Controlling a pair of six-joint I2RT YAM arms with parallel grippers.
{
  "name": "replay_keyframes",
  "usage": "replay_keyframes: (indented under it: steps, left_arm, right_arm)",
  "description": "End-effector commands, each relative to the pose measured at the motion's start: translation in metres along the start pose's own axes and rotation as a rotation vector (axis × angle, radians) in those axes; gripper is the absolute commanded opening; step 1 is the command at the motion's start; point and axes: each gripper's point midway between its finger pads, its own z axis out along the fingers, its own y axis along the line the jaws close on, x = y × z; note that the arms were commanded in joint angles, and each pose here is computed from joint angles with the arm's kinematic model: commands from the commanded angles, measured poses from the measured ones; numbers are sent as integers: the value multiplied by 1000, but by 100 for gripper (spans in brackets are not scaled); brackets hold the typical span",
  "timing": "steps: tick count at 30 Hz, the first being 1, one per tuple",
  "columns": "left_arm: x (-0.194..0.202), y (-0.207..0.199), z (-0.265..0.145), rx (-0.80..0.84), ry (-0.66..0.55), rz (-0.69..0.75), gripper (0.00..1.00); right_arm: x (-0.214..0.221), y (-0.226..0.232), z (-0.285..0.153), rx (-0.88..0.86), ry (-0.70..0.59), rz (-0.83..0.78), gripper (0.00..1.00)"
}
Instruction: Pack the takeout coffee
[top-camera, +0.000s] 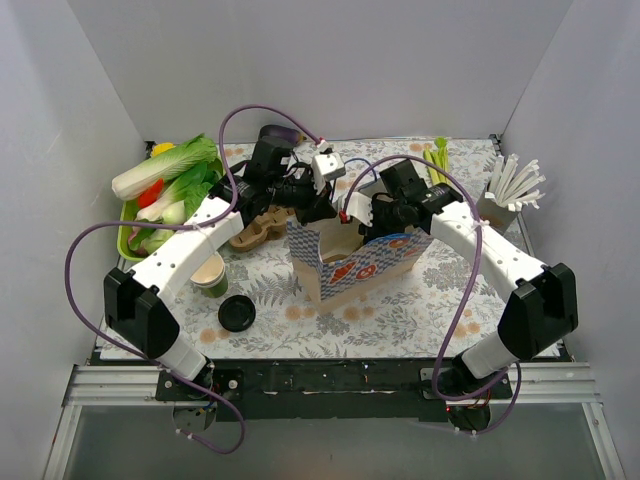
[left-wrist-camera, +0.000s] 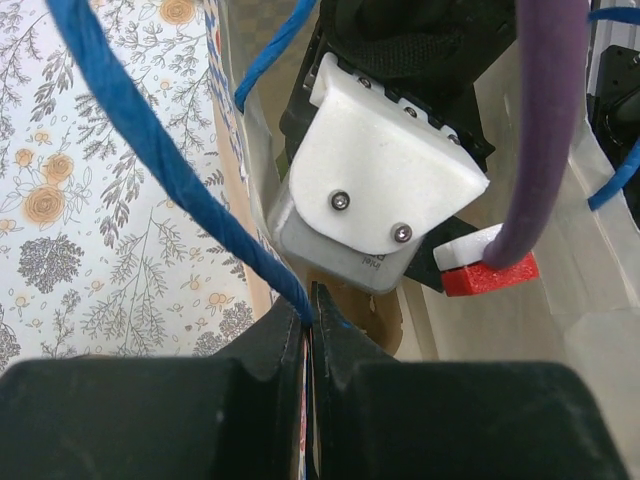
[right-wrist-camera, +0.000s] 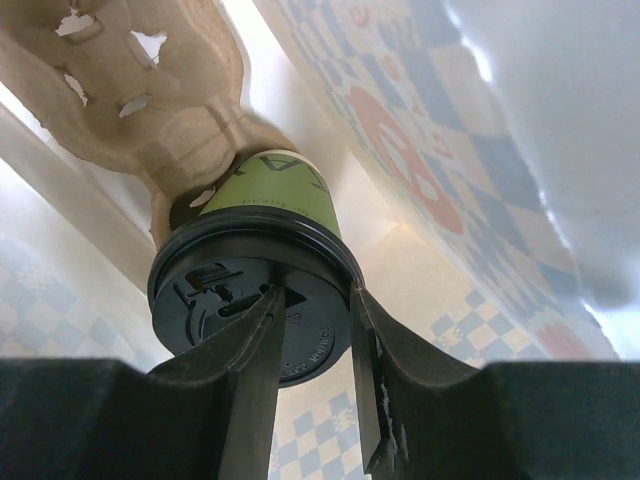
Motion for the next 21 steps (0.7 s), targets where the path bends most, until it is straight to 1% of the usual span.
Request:
replay_keyframes:
  steps: [1,8,12,21]
  left_arm:
    - [-24,-11,-8,48,-57,19,0]
    - [-26,-9,-9,33,-61,10,0]
    - [-26,-10,-12,21,-59,9,4]
    - [-24,-10,-14,13,-51,22,5]
  right_arm:
    - [-6,-8,-3,-8,-21,53,39]
    - [-10,-11,-3,-12,-35,50,39]
    - [-9,-13,-4,-9,-34,55,39]
    - [-10,-18,-4,-2,-39,58,39]
